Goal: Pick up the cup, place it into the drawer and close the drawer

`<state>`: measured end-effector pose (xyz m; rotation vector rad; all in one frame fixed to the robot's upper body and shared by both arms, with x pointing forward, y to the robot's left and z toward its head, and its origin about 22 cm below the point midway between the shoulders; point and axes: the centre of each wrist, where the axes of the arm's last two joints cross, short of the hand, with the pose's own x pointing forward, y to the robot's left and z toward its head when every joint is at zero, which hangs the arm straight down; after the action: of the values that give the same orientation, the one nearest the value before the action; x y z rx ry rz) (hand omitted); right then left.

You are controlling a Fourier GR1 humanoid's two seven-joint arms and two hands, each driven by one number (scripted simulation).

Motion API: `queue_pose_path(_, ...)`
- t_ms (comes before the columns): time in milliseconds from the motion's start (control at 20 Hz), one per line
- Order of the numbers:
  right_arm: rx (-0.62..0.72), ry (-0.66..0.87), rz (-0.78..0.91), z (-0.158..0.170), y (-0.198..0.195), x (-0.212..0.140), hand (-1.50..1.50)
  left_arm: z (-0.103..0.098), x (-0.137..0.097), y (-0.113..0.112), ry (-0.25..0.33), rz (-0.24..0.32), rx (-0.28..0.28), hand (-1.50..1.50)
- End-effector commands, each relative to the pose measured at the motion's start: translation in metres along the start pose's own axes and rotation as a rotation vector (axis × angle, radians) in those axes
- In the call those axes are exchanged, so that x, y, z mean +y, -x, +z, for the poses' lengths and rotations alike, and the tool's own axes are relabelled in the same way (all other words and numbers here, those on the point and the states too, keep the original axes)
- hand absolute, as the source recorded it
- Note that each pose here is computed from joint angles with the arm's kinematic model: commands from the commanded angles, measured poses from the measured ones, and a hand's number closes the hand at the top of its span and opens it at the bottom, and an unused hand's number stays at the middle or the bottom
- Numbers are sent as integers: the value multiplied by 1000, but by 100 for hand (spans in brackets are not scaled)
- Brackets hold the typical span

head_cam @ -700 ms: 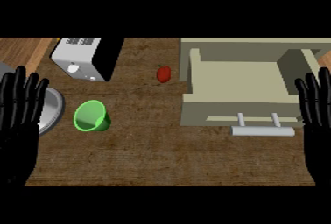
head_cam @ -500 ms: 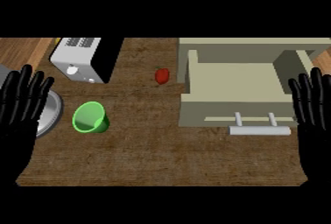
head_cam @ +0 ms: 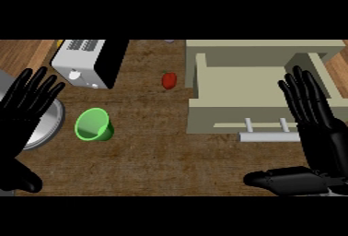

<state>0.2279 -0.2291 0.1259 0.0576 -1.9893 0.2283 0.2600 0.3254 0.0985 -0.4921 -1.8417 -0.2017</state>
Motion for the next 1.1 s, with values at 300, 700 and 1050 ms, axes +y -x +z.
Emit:
queue_pose_path(300,30,-30,-10,-22,12,-19,-150,-1,48,64,-17,16,137,-150)
queue_pose_path(700,-6,-42,-12,-28,-3,-12,-150,19,76,113,-77,-48,213,-150)
queue_pose_path(1050,-17,-27,7,-23,15,-14,-150,38,81,152,-106,-68,268,-150)
